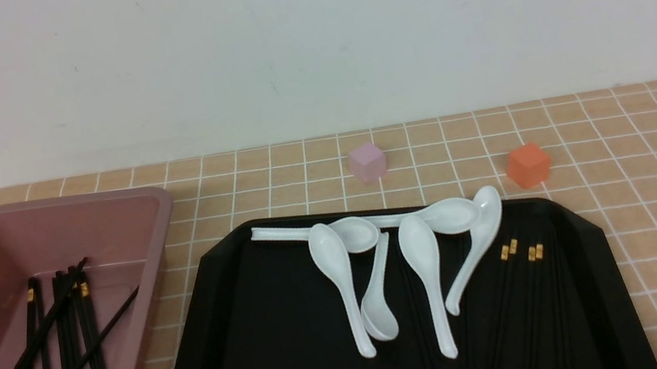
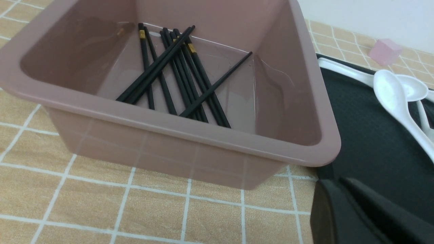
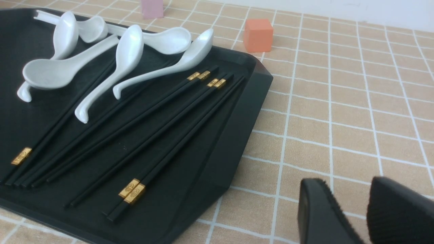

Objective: On brown tablecloth take chopsticks from black tray and put them in box.

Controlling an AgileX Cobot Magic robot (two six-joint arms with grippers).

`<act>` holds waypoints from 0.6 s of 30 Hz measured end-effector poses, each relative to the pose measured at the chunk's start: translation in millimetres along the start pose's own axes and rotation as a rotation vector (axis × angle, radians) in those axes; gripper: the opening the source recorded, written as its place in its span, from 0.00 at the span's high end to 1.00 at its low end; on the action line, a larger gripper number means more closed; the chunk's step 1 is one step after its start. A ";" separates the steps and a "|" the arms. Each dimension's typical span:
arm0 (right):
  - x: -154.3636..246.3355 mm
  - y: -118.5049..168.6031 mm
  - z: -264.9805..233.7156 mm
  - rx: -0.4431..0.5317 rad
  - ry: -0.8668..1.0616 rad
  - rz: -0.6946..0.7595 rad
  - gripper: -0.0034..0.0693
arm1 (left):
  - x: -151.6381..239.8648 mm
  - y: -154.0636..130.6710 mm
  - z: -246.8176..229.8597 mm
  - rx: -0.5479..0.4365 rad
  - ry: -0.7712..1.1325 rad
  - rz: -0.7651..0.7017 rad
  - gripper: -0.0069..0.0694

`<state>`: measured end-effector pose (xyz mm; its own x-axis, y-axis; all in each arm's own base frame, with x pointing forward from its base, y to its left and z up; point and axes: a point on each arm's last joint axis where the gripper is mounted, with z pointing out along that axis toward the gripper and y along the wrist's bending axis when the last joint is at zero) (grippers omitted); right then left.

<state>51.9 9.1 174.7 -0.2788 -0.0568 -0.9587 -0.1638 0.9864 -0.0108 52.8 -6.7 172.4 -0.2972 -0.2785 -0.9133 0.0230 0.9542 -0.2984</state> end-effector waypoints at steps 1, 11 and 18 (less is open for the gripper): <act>0.0 0.0 0.0 0.000 0.000 0.000 0.62 | 0.0 0.0 0.0 0.000 0.000 0.000 0.88; 0.0 0.0 0.0 0.000 0.000 -0.001 0.62 | 0.0 0.0 0.0 0.000 0.000 0.000 0.87; 0.0 0.0 0.0 0.000 0.000 0.000 0.62 | 0.0 0.0 0.0 0.000 0.000 0.000 0.86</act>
<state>51.9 9.1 174.7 -0.2788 -0.0570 -0.9587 -0.1638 0.9864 -0.0110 52.8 -6.7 172.4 -0.2972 -0.2785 -0.9133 0.0230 0.9542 -0.2984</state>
